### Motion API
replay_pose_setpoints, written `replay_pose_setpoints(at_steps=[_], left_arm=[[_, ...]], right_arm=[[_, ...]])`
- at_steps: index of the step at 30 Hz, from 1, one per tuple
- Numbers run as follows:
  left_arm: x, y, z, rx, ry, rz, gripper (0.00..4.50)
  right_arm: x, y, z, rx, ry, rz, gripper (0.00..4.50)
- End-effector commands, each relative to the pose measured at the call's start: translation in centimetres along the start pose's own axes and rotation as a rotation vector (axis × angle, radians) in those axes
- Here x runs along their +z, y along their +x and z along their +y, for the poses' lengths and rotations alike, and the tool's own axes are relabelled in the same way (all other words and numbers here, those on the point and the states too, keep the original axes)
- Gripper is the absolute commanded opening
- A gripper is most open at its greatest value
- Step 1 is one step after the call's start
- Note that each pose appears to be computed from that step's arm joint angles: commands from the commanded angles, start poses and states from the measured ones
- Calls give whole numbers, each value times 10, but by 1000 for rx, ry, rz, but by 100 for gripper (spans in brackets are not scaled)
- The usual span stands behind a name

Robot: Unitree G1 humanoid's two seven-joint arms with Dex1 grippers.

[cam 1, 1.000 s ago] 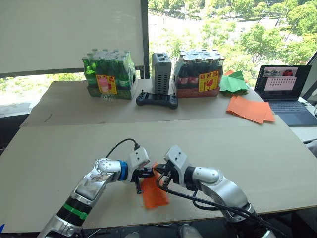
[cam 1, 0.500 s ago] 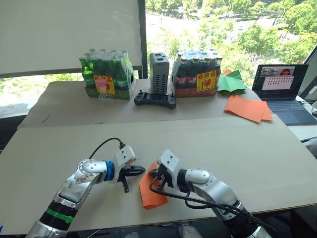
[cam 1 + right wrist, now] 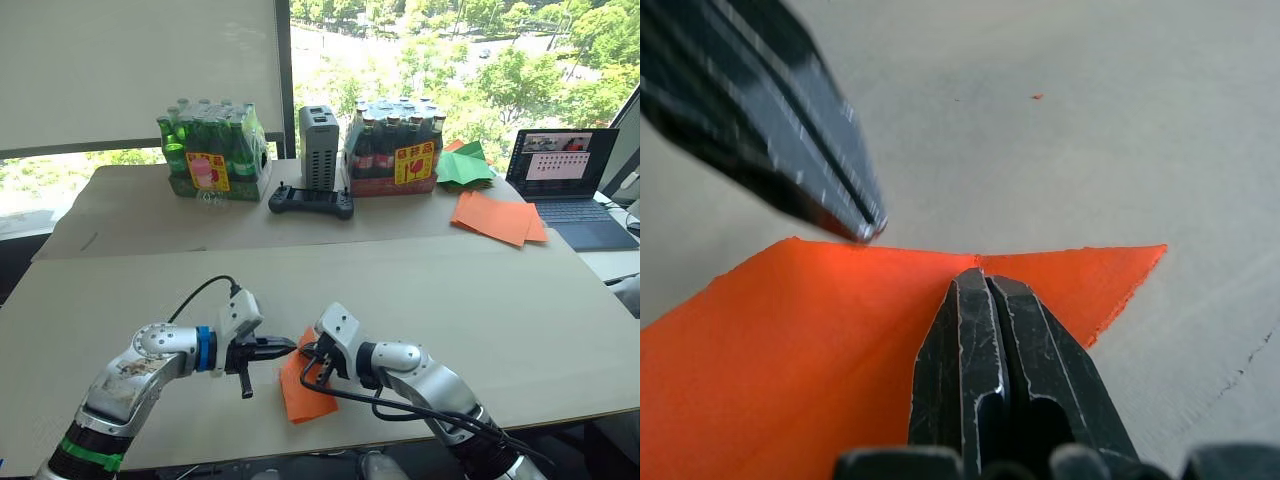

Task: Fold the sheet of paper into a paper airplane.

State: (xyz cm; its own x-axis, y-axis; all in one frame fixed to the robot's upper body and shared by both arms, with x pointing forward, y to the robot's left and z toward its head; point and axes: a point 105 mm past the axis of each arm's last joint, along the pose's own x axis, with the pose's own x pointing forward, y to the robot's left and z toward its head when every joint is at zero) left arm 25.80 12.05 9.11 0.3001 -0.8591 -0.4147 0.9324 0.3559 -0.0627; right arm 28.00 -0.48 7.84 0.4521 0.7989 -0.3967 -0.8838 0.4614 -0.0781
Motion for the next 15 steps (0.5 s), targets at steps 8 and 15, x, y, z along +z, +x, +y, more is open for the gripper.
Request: replay_pose_setpoints(at_steps=[8, 15], left_arm=[[-34, 17, 11, 50, 112, 124, 3], [-38, 21, 6, 37, 124, 134, 3]], right_arm=[[21, -9, -4, -13, -38, -75, 0], [9, -11, -14, -38, -54, -39, 0]])
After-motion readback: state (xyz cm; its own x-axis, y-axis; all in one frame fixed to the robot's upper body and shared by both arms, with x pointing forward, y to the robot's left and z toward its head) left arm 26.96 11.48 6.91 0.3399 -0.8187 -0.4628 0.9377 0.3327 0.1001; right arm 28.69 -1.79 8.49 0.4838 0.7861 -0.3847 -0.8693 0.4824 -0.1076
